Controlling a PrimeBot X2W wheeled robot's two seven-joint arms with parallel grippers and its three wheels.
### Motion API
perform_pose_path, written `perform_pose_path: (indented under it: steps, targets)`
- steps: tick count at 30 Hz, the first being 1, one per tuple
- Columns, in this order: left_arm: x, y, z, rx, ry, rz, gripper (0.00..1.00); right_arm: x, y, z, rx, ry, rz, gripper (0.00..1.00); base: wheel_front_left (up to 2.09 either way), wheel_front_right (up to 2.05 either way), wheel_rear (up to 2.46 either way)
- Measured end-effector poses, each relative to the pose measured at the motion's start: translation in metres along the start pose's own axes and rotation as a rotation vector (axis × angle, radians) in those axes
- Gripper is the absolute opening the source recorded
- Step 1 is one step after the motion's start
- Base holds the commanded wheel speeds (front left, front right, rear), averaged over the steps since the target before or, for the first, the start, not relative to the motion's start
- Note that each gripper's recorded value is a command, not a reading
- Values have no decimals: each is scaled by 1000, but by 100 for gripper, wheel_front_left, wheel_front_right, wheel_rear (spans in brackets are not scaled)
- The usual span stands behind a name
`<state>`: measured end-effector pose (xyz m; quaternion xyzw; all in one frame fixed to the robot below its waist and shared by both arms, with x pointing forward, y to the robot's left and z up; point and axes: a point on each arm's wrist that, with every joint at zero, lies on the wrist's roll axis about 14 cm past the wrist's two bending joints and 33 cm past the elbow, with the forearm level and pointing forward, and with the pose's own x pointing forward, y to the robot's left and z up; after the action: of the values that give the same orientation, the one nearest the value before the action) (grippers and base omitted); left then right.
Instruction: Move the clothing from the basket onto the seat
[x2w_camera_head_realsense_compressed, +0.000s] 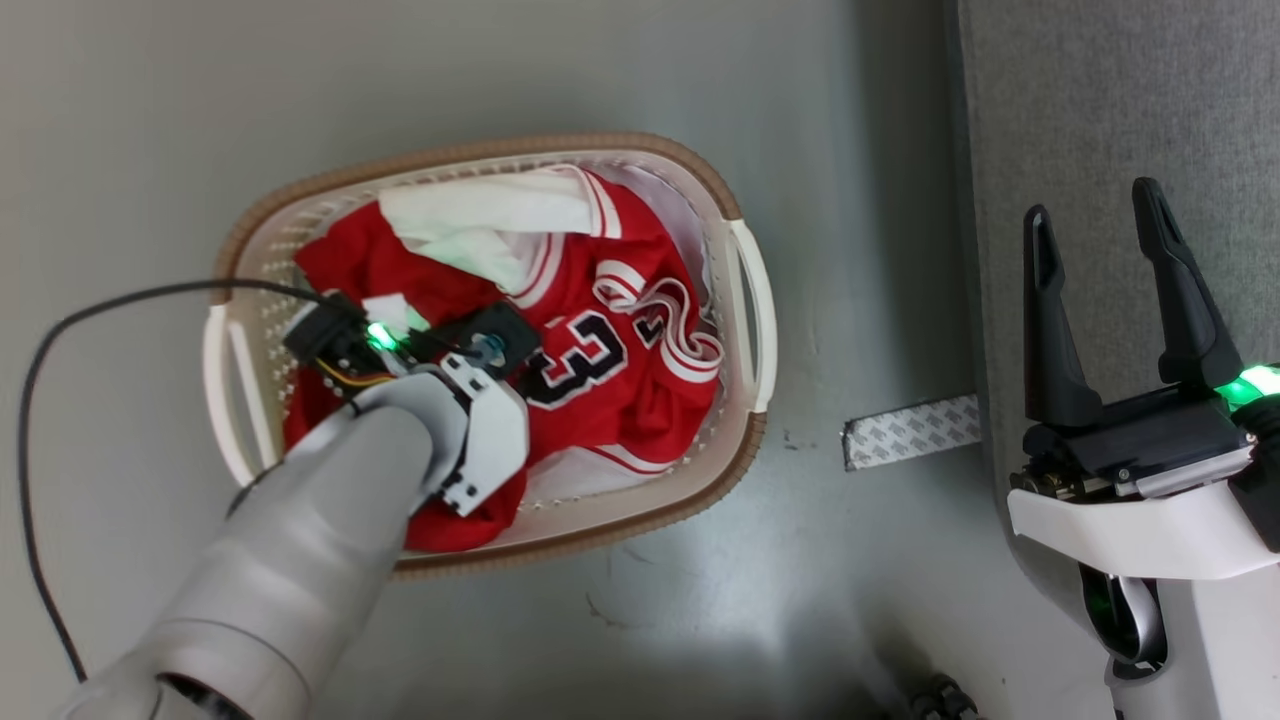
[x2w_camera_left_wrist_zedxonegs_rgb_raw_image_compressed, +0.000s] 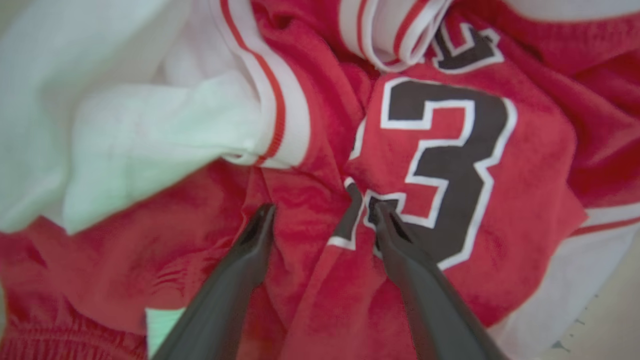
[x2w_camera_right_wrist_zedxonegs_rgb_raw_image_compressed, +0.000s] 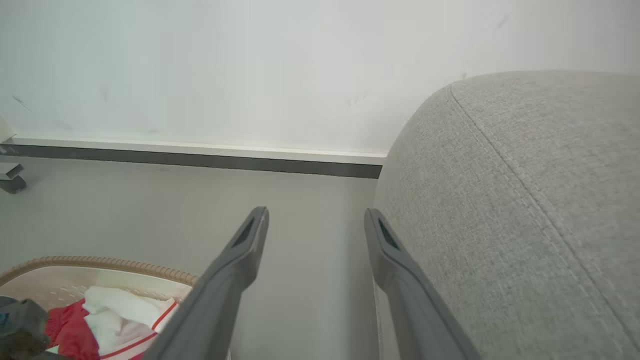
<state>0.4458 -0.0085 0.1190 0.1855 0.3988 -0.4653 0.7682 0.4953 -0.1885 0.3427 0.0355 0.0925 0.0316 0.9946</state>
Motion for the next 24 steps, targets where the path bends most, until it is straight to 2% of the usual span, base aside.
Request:
perform_pose_path:
  steps: [8,9,10,11,12,18,24]
  targets:
    - [12,-8,-7,-30,19,-27,100,-4,-8,-9,0,26,-21,100,0,0,0]
    - [12,-9,-6,-26,20,-30,93,-4,-8,-9,0,27,-22,100,0,0,0]
    - [12,-10,-7,-18,22,-33,60,-4,-8,-9,1,27,-22,100,0,0,0]
    - [11,-10,-7,-10,25,-35,36,-4,-7,-9,1,27,-21,100,0,0,0]
    - [11,-11,-7,-7,24,-38,1,-4,-7,-9,2,27,-20,100,0,0,0]
    - [4,-18,5,-32,-9,-42,0,-4,-6,-3,1,15,-20,100,0,0,0]
    - [-21,-22,35,-130,-119,-6,0,-12,-7,15,11,-14,-31,100,0,0,0]
